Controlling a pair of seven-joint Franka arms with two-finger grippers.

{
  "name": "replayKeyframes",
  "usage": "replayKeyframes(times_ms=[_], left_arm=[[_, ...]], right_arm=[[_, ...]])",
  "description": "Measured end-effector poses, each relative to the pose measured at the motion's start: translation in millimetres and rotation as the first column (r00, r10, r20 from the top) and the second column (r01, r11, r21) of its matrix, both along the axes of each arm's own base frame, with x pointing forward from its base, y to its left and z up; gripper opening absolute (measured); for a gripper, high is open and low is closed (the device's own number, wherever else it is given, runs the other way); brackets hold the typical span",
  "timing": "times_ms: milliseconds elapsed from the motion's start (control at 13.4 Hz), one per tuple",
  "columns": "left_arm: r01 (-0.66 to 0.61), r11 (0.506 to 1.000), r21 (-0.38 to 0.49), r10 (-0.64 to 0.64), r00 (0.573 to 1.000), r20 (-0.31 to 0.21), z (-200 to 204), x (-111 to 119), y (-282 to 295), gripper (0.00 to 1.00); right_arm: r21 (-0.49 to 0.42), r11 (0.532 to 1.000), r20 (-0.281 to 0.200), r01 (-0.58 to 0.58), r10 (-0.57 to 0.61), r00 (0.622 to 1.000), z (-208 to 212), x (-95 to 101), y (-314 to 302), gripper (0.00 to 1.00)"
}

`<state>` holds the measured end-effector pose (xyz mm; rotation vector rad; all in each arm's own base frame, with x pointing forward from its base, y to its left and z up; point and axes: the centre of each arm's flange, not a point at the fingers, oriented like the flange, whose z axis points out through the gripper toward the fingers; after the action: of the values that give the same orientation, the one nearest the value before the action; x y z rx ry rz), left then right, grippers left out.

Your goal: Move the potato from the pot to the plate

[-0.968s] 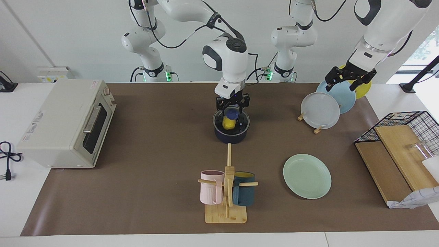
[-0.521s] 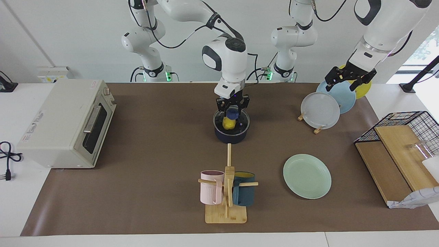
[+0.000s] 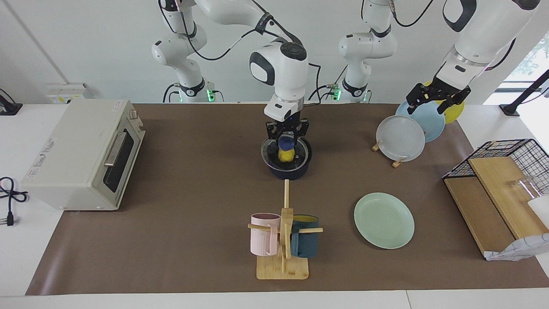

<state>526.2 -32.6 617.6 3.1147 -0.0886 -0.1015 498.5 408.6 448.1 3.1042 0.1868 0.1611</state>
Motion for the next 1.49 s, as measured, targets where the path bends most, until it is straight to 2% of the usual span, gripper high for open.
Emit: replayKeyframes(times_ms=[298,521,745,894,968,1191,1489], left_arm=[[0.000,1.000,0.001,0.000,1.000,-0.012,-0.6,-1.7,0.0,1.00],[0.001,1.000,0.001,-0.001,1.000,-0.019,-0.9,-2.7,-0.1,1.00],[0.007,1.000,0.002,-0.007,1.000,-0.020,-0.9,-3.1,-3.1,1.00],[0.011,1.000,0.002,-0.010,1.000,-0.020,-0.9,-3.3,-5.3,1.00],[0.015,1.000,0.002,-0.015,1.000,-0.018,-0.7,-3.3,-7.8,1.00],[0.068,0.998,0.002,-0.068,0.998,-0.017,-0.5,-6.1,-35.5,1.00],[0.103,0.995,0.009,-0.103,0.995,0.001,-5.8,-22.8,-123.5,1.00]], right_arm=[[-0.018,1.000,-0.006,-0.013,0.013,1.000,42.6,62.8,-98.7,0.66],[-0.028,0.999,-0.028,-0.017,0.016,0.999,44.6,97.2,-180.8,0.66],[0.039,0.999,-0.070,-0.014,0.016,0.997,33.2,127.3,-296.0,0.66],[0.053,0.998,-0.066,-0.015,0.019,0.998,10.7,132.8,-363.1,0.66],[0.053,0.999,-0.051,-0.012,0.015,0.999,-5.3,131.1,-378.0,0.66],[0.052,0.998,-0.018,-0.024,0.025,1.000,-46.3,119.1,-372.9,0.66],[0.063,0.998,-0.061,-0.007,0.011,0.998,-78.4,114.8,-373.9,0.66]])
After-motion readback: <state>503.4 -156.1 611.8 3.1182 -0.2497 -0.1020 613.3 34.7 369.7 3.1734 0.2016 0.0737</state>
